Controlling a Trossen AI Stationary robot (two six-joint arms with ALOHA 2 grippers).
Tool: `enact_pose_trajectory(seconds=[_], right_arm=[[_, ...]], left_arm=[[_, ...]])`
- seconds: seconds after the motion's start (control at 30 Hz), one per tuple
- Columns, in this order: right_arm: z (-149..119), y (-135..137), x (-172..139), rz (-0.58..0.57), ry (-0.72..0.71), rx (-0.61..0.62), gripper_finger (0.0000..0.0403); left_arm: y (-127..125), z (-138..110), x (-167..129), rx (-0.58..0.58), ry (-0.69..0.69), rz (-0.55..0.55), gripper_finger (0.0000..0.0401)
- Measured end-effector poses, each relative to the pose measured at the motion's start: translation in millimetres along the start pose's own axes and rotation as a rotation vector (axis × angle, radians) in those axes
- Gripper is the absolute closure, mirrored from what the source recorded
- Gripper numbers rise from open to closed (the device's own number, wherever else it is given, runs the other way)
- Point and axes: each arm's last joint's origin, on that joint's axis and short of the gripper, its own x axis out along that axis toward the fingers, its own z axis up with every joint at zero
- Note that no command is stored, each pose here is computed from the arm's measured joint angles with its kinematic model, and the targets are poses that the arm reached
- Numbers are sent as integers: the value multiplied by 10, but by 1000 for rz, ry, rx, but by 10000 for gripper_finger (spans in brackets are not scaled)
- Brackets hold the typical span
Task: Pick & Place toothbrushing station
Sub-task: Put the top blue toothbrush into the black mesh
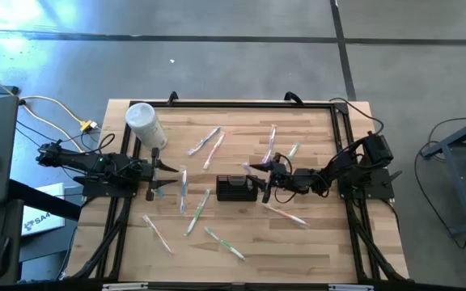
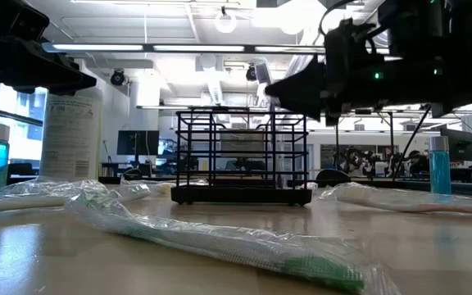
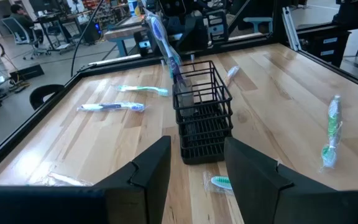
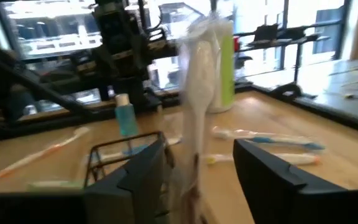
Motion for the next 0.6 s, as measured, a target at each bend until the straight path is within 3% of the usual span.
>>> enact_pose_trajectory(seconds=[0.23,0.43,0.6], right_arm=[[28,61,-39,-45,-31,-117,182],[144,171,-124,-101,-68,-214,181],[334,295,-259,-178,-105,-297,181]], left_arm=[[0,0,0,32,0,0,249],[4,17,-2,-34,-12,5,249],[52,201,-70,-55,-51,41,249]])
